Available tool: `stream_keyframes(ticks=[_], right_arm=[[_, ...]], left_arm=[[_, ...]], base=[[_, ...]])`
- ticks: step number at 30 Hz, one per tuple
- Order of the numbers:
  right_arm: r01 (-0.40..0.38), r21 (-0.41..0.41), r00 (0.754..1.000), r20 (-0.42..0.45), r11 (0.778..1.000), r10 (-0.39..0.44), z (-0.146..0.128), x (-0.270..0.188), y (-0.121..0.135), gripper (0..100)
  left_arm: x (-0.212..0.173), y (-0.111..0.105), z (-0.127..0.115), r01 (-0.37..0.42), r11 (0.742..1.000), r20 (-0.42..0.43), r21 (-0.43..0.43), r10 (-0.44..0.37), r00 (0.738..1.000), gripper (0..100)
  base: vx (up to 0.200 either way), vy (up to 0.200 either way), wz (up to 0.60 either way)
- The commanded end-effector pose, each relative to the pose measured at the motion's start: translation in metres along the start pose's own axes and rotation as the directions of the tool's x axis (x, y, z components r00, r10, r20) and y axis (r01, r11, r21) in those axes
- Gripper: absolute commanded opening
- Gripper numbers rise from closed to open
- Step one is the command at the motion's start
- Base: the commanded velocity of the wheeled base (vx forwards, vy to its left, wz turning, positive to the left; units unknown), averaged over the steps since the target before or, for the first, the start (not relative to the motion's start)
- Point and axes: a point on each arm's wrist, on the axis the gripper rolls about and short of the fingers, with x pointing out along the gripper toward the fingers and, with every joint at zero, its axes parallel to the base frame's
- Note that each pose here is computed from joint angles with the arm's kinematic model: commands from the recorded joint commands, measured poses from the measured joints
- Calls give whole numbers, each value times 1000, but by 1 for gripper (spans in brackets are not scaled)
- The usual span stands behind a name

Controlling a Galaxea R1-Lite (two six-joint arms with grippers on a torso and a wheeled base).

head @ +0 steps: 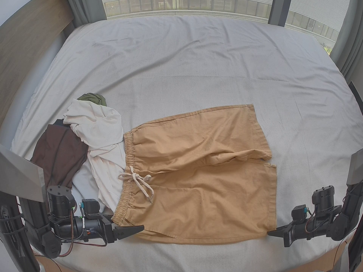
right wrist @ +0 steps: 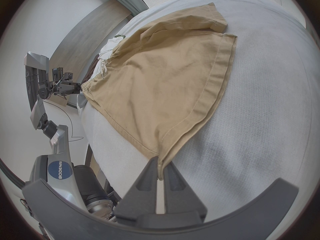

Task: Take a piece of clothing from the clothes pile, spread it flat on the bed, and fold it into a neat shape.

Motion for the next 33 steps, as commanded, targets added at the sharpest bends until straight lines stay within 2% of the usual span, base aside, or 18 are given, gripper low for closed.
stream_keyframes(ticks=[1,12,13,28,33], right_arm=[[-2,6,1000,-10,1000,2,-3,1,0,0],[-2,6,1000,-10,1000,2,-4,3,-1,0],[-2,6,1000,-10,1000,2,-4,3,-1,0],[-2,6,1000,-10,1000,2,-4,3,-1,0],[-21,-1,1000,15,1000,21,0,1,-1,0]], left_arm=[[-2,7,2,-22,1000,19,-12,22,1000,100],[-4,8,3,-30,999,25,-18,30,999,100],[-4,8,3,-30,999,23,-19,30,999,0],[-7,7,0,-32,999,16,-21,33,999,0],[-7,8,0,-36,999,15,-22,36,999,0]], base=[[0,0,0],[0,0,0],[0,0,0],[0,0,0],[0,0,0]])
